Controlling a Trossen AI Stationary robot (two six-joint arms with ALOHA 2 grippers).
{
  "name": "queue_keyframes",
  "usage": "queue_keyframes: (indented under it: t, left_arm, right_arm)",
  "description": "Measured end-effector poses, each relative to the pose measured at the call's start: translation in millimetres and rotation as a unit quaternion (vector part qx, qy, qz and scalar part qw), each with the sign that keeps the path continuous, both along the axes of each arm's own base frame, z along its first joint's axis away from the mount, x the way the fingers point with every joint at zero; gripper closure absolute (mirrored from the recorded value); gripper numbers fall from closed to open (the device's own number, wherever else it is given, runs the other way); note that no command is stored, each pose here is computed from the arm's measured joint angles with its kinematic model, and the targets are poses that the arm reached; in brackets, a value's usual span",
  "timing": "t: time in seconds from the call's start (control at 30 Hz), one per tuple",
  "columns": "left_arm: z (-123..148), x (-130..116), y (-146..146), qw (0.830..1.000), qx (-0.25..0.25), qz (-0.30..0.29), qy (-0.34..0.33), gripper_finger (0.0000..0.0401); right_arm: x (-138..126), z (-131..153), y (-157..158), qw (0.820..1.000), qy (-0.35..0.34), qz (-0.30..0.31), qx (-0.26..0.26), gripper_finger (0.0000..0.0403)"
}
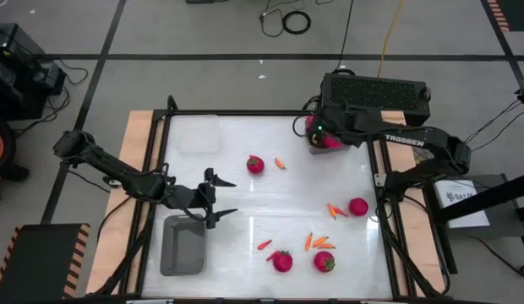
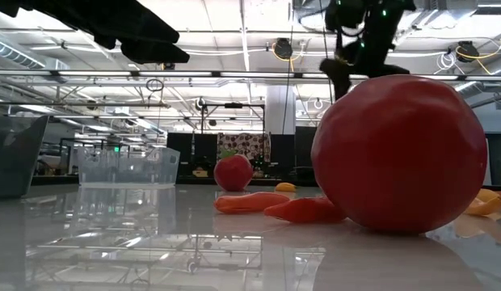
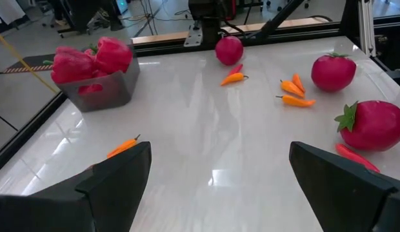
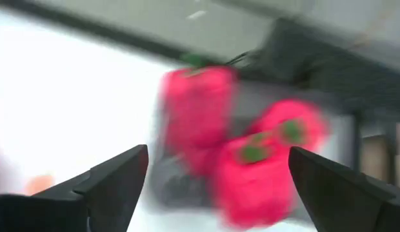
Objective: Sort produce into baskets
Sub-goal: Put the red tomato into the transparent bin
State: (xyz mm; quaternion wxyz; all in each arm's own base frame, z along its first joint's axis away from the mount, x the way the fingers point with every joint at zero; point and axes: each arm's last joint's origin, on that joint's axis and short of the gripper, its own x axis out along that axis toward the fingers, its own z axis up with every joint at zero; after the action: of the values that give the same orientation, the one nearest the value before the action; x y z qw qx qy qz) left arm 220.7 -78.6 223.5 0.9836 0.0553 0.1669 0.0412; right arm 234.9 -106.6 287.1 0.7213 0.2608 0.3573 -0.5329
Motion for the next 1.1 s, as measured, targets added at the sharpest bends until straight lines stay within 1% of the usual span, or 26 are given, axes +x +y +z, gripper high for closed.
queue_keyframes:
  t: [0.07,0.1,0.3,0.37,0.47,0.6,0.73,0.83,0.9,0.97,1.1]
  left_arm:
    - [0.0,0.0,-0.1,1.000,0.000,0.000,0.000,0.0027]
    - [0.0,-0.1,-0.2,1.000,0.000,-0.001,0.000,0.0027]
    - [-0.1,0.0,-1.6,1.000,-0.012,-0.022,0.003,0.0027]
    - [0.1,0.1,-1.8,1.000,-0.021,-0.020,0.001,0.0027]
    - [0.1,0.1,-1.8,1.000,-0.022,-0.020,0.001,0.0027]
    - [0.3,0.1,-1.8,0.999,-0.034,-0.016,-0.001,0.0027]
    - [0.6,0.2,-2.9,0.999,-0.042,-0.032,0.000,0.0027]
    - [0.5,3.1,-5.4,0.997,-0.059,-0.041,-0.010,0.0027]
    - [-0.2,7.6,-8.1,0.996,-0.068,-0.050,-0.024,0.0027]
    - [-1.5,15.0,-12.4,0.994,-0.075,-0.072,-0.046,0.0027]
    - [-12.6,31.0,-22.8,0.985,-0.080,-0.130,-0.077,0.0027]
  right_arm:
    - [7.1,5.6,8.3,0.998,-0.031,0.042,0.038,0.0037]
    - [11.3,7.0,14.2,0.996,-0.044,0.060,0.044,0.0037]
    - [38.3,12.1,67.4,0.983,-0.102,0.155,0.017,0.0044]
    - [42.8,12.8,89.9,0.977,-0.115,0.179,0.010,0.0048]
    - [45.4,11.5,127.9,0.970,-0.130,0.208,0.004,0.0050]
    - [45.9,-0.7,179.2,0.963,-0.138,0.233,0.012,0.0051]
    - [45.3,-23.0,226.6,0.957,-0.136,0.251,0.044,0.0051]
    - [42.9,-43.1,256.5,0.958,-0.130,0.248,0.067,0.0051]
    - [40.5,-54.5,272.0,0.958,-0.126,0.247,0.077,0.0051]
    - [39.0,-64.5,283.3,0.958,-0.120,0.247,0.080,0.0051]
    - [36.3,-74.6,293.5,0.960,-0.119,0.249,0.046,0.0051]
